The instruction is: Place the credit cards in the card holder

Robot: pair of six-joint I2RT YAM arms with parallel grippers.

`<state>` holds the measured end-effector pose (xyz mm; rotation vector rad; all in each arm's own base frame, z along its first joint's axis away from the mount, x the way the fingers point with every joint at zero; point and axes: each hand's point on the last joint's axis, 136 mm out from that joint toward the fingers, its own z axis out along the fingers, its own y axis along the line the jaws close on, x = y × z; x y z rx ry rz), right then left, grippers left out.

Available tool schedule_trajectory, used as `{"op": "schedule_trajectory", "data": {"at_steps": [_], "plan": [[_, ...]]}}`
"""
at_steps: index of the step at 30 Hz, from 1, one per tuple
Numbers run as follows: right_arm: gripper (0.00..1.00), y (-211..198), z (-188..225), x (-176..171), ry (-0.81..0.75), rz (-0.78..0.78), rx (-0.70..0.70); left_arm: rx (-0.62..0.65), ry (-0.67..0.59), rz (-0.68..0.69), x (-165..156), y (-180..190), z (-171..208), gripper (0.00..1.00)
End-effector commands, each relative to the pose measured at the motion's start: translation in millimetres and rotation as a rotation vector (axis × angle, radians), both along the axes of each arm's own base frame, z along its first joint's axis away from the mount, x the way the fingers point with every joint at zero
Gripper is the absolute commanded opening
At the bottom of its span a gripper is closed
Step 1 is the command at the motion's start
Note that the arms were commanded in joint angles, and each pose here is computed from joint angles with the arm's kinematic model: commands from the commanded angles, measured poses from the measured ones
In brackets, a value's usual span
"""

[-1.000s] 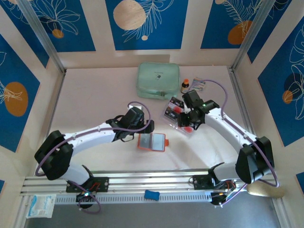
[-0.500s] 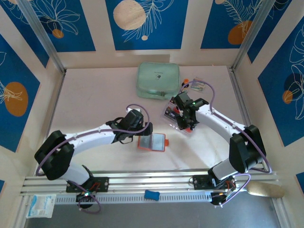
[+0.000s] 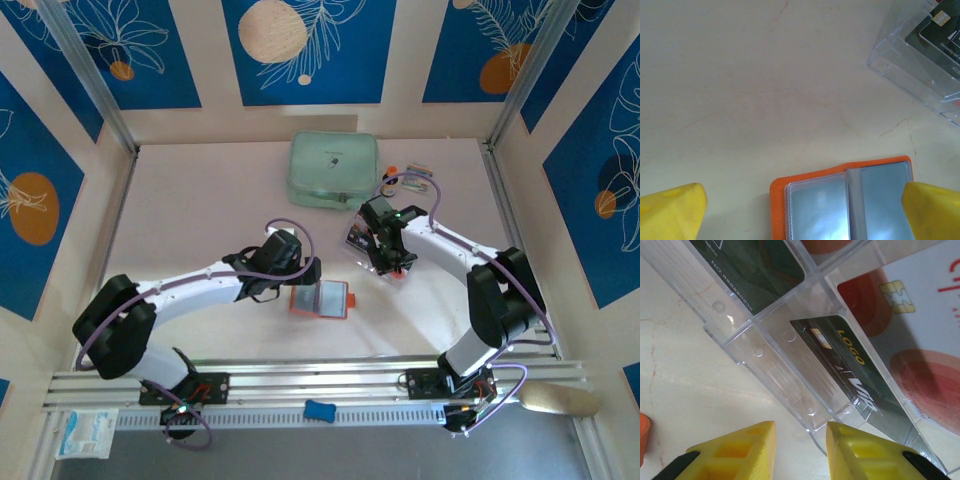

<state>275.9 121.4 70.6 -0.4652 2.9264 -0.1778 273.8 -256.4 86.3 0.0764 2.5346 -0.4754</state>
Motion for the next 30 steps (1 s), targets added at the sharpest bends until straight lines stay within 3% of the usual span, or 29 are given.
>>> {"op": "schedule_trajectory", "data": {"at_steps": [1,9,24,30], "plan": [[0.32,6.0,11.8,6.0,-0.027,0.02,0.004,-0.001,-0.009,0.006,1.1,5.2,0.2,1.0],[0.33,-0.7,28.3,15.7,-0.09,0.039,-0.069,-0.009,-0.002,0.006,2.0,4.4,-2.0,1.0],[0.32,-6.7,-5.8,15.5,-0.013,0.052,-0.158,-0.012,0.002,0.016,0.8,10.9,-5.1,1.0],[0.26,-4.1,-8.6,11.8,-0.003,0.055,-0.145,-0.013,0.008,0.021,2.1,12.5,-7.8,1.0]]}}
